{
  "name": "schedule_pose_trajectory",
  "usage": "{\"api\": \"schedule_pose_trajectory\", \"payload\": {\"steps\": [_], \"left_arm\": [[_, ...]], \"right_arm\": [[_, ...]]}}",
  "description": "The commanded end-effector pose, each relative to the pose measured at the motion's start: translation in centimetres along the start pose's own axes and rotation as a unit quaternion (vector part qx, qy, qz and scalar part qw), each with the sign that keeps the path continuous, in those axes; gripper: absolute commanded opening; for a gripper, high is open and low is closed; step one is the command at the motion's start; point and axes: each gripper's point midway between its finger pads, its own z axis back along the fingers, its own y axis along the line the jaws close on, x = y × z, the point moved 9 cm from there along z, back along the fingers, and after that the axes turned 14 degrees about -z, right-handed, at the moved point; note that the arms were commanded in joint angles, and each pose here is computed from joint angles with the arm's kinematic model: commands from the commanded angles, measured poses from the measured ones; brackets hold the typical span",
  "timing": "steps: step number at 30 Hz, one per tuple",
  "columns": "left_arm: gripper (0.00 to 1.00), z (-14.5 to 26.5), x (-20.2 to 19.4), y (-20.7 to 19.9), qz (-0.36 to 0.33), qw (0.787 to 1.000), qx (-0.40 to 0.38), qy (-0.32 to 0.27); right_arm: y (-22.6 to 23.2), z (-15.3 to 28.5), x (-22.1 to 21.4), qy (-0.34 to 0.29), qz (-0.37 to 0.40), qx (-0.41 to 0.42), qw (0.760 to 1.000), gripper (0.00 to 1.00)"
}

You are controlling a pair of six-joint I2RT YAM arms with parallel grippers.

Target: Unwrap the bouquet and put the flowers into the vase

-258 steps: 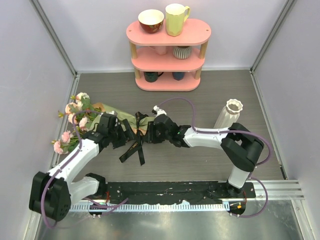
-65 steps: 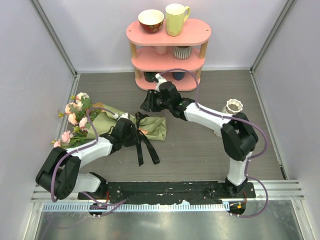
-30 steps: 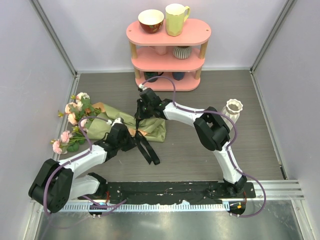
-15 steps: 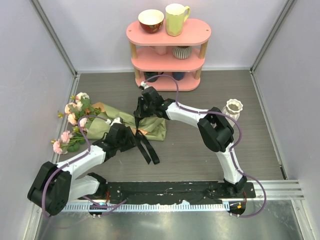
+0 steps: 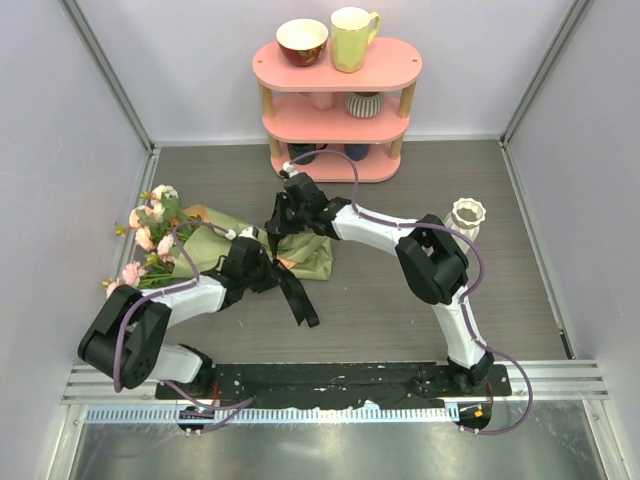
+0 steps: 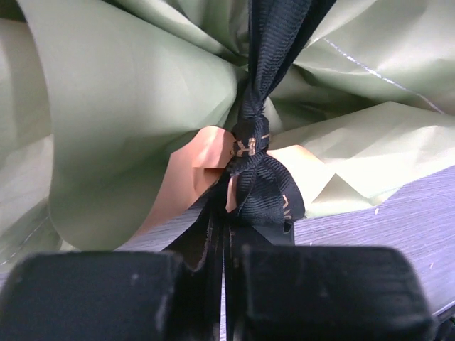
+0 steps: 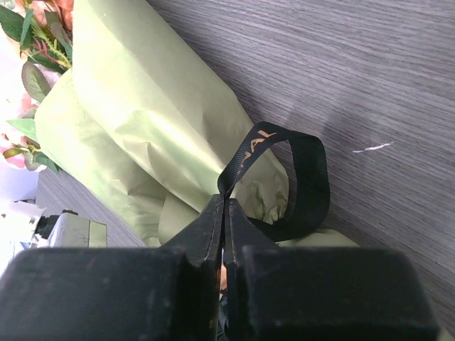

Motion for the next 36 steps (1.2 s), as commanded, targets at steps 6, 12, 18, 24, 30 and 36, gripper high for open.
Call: {"api": "schedule_pose_trajectory", "payload": {"steps": [6,12,18,24,30,36], "left_arm": [[0.00,0.9,-0.8,0.7,0.023,1.000,0.017,0.010],[0.00,1.8,-1.1,0.8,0.039,0.999,0.021,0.019],[0.00,2.0,-1.3,0.9,0.046,0.998,0.025,0.020],[0.00,1.8,-1.6,0.9,0.053,0.998,0.024,0.032],[0.00,1.7,-1.8,0.9,0.059,0.997,0.026,0.037],[0.00,1.5,-1.9,0.9,0.060,0.997,0.024,0.042]], "right_arm": [[3.6,3.1,2.5,-0.054,0.022,0.054,0.997,0.34],[3.0,2.3,2.7,-0.054,0.047,0.030,0.997,0.49],[2.2,0.7,2.8,-0.043,0.076,0.014,0.996,0.51],[1.4,-0.7,2.9,-0.038,0.090,0.009,0.995,0.53],[0.5,-2.5,3.1,-0.021,0.125,-0.017,0.992,0.57],[-0.3,-3.2,2.9,-0.018,0.142,-0.033,0.989,0.42]]}}
